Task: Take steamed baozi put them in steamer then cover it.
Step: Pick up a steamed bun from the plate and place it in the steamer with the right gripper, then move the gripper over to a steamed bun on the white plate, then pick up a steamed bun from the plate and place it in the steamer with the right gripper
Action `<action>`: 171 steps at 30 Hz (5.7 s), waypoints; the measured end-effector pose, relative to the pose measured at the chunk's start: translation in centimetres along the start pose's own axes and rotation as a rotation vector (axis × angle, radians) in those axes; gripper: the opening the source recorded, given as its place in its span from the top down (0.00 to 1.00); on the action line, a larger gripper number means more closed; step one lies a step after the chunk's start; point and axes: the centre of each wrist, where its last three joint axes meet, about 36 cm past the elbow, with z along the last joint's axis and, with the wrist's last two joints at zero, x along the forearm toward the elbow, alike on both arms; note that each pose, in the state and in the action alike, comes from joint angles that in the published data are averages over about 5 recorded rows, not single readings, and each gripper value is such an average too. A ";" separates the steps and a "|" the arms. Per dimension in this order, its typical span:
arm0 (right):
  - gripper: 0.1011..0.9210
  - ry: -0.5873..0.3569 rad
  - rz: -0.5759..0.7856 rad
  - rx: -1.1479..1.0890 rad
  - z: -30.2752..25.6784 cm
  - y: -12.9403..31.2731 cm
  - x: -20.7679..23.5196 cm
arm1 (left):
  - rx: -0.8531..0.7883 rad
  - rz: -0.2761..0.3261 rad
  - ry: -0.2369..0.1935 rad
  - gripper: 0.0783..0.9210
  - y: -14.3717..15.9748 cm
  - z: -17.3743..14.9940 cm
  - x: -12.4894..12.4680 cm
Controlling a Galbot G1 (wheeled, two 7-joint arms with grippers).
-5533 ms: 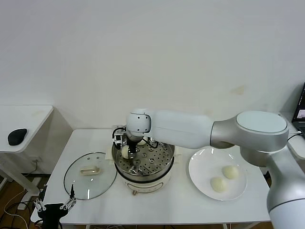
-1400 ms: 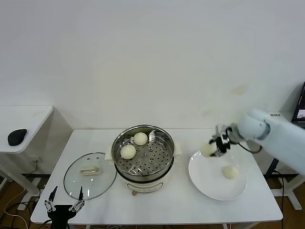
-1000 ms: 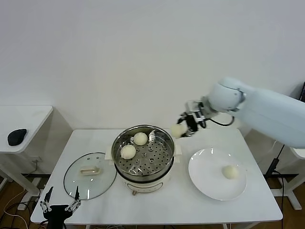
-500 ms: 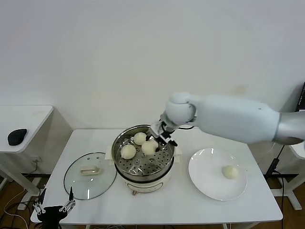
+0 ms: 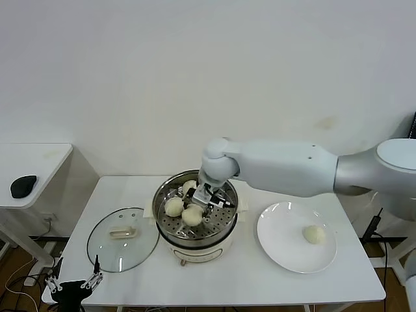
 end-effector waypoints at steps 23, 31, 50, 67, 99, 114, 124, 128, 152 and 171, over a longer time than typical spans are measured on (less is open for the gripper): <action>0.12 -0.010 -0.019 0.074 -0.1 0.1 1.2 | -0.003 0.003 -0.004 0.12 0.2 0.1 -0.5; 0.12 0.097 0.045 -0.152 2.6 3.3 6.4 | -0.022 0.023 -0.023 0.12 0.8 -0.3 -0.7; 0.12 0.252 0.095 -0.858 5.5 26.6 10.7 | -0.040 0.082 -0.039 0.12 0.0 -0.7 -0.6; 0.12 0.308 -0.018 -1.028 6.5 38.5 6.2 | -0.029 0.104 -0.027 0.12 -0.9 -0.1 0.3; 0.18 0.340 -0.067 -1.168 8.5 40.5 -1.9 | -0.051 0.087 -0.028 0.12 0.3 0.0 0.7; 0.44 0.320 -0.088 -1.184 8.6 40.6 -2.4 | -0.050 0.085 -0.024 0.12 0.2 0.3 0.6; 0.48 0.314 -0.072 -1.181 8.9 40.1 -0.5 | -0.050 0.087 -0.030 0.12 0.3 0.0 0.5; 0.47 0.315 -0.053 -1.182 9.1 39.4 1.4 | -0.049 0.092 -0.035 0.12 0.2 -0.1 0.4; 0.47 0.194 0.236 -1.017 8.1 17.8 15.6 | -0.067 0.112 -0.061 0.12 0.2 -0.8 0.4; 0.47 0.100 0.160 -1.070 4.1 4.8 8.5 | -0.066 0.082 -0.074 0.12 0.8 -0.8 0.2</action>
